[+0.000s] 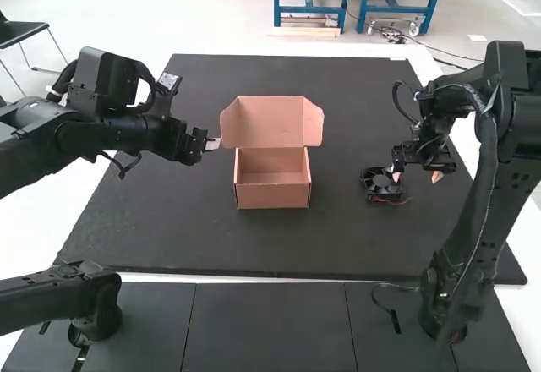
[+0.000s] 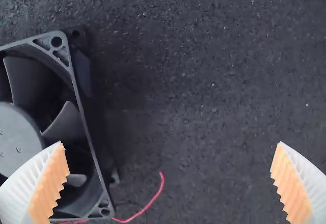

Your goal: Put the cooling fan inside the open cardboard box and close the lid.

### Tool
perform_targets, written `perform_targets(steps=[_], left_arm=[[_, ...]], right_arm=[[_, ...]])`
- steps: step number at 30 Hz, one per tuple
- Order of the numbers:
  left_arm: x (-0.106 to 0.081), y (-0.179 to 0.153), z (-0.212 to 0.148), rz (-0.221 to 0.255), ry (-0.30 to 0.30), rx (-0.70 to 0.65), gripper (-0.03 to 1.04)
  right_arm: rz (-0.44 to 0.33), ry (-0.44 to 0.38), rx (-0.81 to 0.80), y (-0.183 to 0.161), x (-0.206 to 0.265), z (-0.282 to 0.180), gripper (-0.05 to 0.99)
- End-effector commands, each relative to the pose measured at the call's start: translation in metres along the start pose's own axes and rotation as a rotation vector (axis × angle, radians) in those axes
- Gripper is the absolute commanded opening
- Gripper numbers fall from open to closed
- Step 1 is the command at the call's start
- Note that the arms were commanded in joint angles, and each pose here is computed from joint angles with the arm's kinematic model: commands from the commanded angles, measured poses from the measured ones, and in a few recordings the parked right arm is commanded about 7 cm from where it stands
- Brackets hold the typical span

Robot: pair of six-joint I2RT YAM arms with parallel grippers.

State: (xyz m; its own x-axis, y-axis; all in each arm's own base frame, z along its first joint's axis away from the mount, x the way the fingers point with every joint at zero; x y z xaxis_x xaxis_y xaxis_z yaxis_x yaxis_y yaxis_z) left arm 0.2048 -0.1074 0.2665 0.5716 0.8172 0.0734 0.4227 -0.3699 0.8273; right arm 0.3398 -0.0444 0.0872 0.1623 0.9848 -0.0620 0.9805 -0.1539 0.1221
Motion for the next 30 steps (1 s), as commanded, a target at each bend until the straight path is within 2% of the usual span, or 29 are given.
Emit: perform_targets(steps=[1,14,16,18,22,23,25,28,30], left_arm=[[0.003,0.009,-0.006,0.009,0.014,-0.037,0.97],[0.004,0.015,-0.007,0.006,0.019,-0.068,0.97],[0.004,0.015,-0.008,0.006,0.019,-0.069,0.97],[0.004,0.017,-0.009,0.007,0.019,-0.074,0.97],[0.004,0.019,-0.010,0.007,0.021,-0.078,0.97],[0.004,0.019,-0.010,0.007,0.020,-0.077,0.97],[0.004,0.018,-0.010,0.006,0.020,-0.074,0.97],[0.004,0.018,-0.010,0.006,0.020,-0.072,0.97],[0.004,0.018,-0.010,0.006,0.021,-0.070,0.97]], right_arm=[[0.014,-0.040,0.025,0.000,-0.006,0.006,0.90],[0.000,-0.032,0.106,-0.008,-0.001,0.026,0.90],[0.002,-0.019,0.121,-0.010,0.002,0.030,0.87],[0.004,-0.004,0.137,-0.012,0.003,0.032,0.79],[0.018,0.062,0.138,-0.011,0.010,0.032,0.40],[0.018,0.071,0.139,-0.011,0.011,0.032,0.33],[0.019,0.078,0.141,-0.011,0.012,0.033,0.25],[0.018,0.117,0.148,-0.012,0.016,0.034,0.00],[0.017,0.126,0.153,-0.012,0.017,0.034,-0.01]])
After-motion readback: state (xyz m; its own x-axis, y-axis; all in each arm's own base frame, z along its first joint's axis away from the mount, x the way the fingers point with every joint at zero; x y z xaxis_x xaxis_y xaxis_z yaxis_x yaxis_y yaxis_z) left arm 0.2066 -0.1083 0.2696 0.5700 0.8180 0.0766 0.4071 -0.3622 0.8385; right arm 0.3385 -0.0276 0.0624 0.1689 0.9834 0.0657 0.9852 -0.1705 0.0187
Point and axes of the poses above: each hand's point on the last joint's axis, 136 mm out from that joint toward the fingers, its own z axis out along the fingers, its own x axis along the line the jaws close on, y = z × x, the point moved 7 cm from there along -z, back along the fingers, and after that the axes turned 8 degrees about z, right-handed, at the moved point
